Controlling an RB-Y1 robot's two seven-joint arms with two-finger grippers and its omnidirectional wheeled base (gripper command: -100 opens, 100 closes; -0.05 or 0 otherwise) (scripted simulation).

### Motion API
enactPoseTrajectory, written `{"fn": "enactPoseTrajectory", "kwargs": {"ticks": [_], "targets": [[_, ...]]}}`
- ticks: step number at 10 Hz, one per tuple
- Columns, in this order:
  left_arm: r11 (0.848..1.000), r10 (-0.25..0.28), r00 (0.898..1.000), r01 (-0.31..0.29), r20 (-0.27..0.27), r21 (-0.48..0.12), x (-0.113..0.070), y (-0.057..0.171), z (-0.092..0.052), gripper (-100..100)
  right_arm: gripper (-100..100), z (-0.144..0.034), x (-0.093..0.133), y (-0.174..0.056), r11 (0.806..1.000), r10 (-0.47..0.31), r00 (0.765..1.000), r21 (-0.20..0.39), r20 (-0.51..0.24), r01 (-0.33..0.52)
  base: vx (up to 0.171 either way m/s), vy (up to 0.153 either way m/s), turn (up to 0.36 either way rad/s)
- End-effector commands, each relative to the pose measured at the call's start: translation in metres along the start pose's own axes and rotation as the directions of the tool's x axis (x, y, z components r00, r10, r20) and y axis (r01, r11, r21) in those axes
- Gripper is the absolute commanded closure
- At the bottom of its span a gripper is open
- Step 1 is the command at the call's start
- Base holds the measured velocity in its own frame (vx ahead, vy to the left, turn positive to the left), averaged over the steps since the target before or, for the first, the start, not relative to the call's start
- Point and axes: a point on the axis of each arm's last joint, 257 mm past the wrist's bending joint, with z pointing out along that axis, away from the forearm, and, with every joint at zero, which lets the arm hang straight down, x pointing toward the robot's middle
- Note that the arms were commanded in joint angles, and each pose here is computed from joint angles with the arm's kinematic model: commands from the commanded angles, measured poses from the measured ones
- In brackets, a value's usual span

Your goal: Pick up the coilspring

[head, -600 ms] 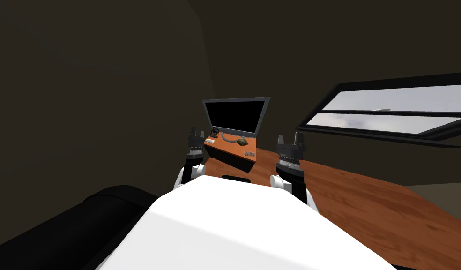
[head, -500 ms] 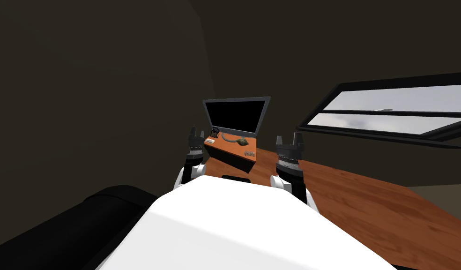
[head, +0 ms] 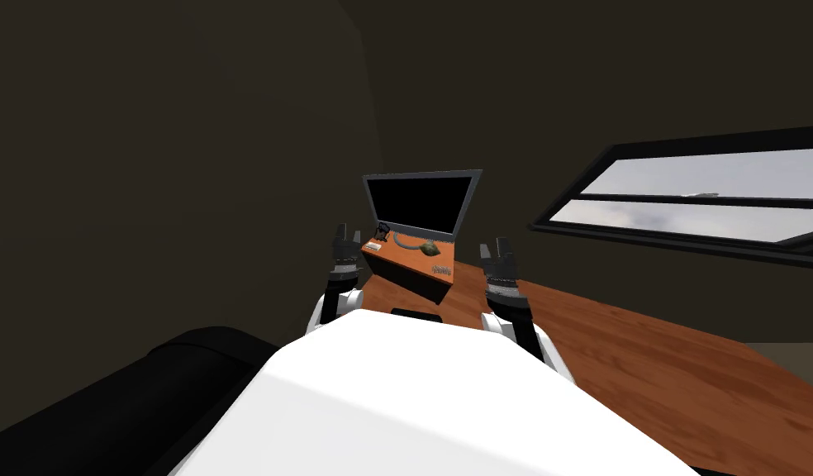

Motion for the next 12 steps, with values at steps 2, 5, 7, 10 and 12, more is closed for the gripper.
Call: {"fn": "enactPoseTrajectory", "kwargs": {"ticks": [2,5,7,10,12], "targets": [[1.0,0.0,1.0,0.0,0.0,0.0,0.0,0.0,0.0,0,-100,-0.007,0.008,-0.019,0.997,-0.066,0.996,0.045,-0.061,0.069,-0.046,-0.002,0.091],[1.0,0.0,1.0,0.0,0.0,0.0,0.0,0.0,0.0,0,-100,-0.024,0.02,-0.065,0.966,-0.2,0.961,0.123,-0.192,0.226,-0.072,0.003,0.158],[1.0,0.0,1.0,0.0,0.0,0.0,0.0,0.0,0.0,0,-100,-0.035,0.023,-0.085,0.945,-0.247,0.936,0.15,-0.25,0.29,-0.072,0.0,0.117],[1.0,0.0,1.0,0.0,0.0,0.0,0.0,0.0,0.0,0,-100,-0.054,0.025,-0.121,0.892,-0.334,0.872,0.179,-0.357,0.415,-0.036,0.005,0.104],[1.0,0.0,1.0,0.0,0.0,0.0,0.0,0.0,0.0,0,-100,-0.066,0.024,-0.14,0.857,-0.374,0.831,0.188,-0.413,0.479,-0.037,0.011,0.122]]}}
